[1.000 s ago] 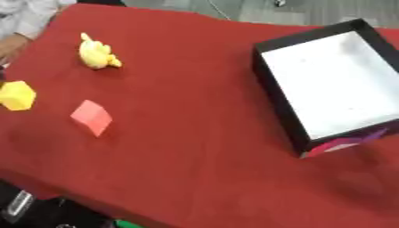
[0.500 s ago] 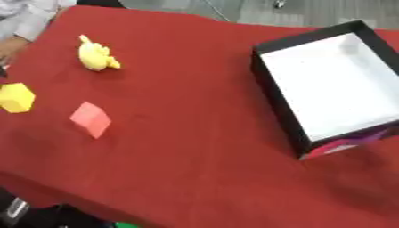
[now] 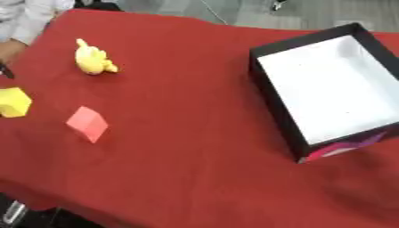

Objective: Pick up the objects with one hand, pass them to the other hand, and then place them into the box on the other side of the table.

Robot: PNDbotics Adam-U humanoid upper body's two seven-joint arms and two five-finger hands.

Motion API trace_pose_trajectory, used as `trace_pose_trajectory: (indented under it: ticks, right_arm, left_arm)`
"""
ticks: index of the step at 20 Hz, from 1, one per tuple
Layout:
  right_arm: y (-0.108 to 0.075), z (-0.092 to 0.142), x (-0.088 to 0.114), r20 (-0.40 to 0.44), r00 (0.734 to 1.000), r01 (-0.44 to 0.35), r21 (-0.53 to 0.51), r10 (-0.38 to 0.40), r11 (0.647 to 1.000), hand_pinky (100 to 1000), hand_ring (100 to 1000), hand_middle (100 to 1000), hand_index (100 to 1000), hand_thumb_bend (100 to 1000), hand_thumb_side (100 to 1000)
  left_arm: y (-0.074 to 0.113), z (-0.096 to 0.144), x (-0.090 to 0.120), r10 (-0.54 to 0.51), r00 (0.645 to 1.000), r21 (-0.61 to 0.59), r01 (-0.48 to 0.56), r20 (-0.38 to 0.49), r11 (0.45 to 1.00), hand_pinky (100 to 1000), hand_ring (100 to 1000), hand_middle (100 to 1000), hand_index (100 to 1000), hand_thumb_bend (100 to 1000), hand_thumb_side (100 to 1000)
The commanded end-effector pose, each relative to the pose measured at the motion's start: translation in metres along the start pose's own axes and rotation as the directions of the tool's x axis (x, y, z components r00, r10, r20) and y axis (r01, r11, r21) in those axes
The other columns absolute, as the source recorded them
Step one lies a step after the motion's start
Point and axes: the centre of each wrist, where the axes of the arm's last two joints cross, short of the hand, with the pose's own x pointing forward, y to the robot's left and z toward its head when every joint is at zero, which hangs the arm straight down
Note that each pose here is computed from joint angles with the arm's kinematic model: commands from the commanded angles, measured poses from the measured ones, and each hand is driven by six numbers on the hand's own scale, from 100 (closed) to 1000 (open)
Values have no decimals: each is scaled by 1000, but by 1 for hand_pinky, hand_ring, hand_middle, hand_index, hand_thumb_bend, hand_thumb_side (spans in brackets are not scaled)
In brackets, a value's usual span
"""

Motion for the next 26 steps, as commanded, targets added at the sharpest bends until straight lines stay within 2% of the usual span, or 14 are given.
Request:
trace_pose_trajectory:
  ticks: [1, 11, 17, 26]
  right_arm:
    - [-3, -2, 4, 4, 1000, -25, 8, 25, 1000, 1000, 905, 1000, 983, 100, 460]
    - [-2, -1, 2, -2, 999, -32, 5, 32, 999, 1000, 905, 1000, 984, 100, 459]
    - [-1, 0, 1, -6, 1000, -31, 5, 31, 1000, 1000, 905, 1000, 984, 100, 460]
    - [-2, 3, 0, -17, 1000, -20, 1, 20, 1000, 1000, 906, 1000, 985, 100, 462]
  left_arm:
    - [9, 6, -10, -5, 999, 31, 6, -36, 999, 873, 881, 835, 840, 649, 100]
    - [2, 4, -11, -1, 999, -3, 1, -37, 1000, 871, 874, 820, 778, 569, 100]
    - [3, 4, -11, 2, 999, -23, -3, -35, 1000, 865, 861, 795, 715, 485, 100]
    - [15, 9, -14, 30, 1000, -9, -30, -5, 1000, 851, 814, 745, 640, 319, 100]
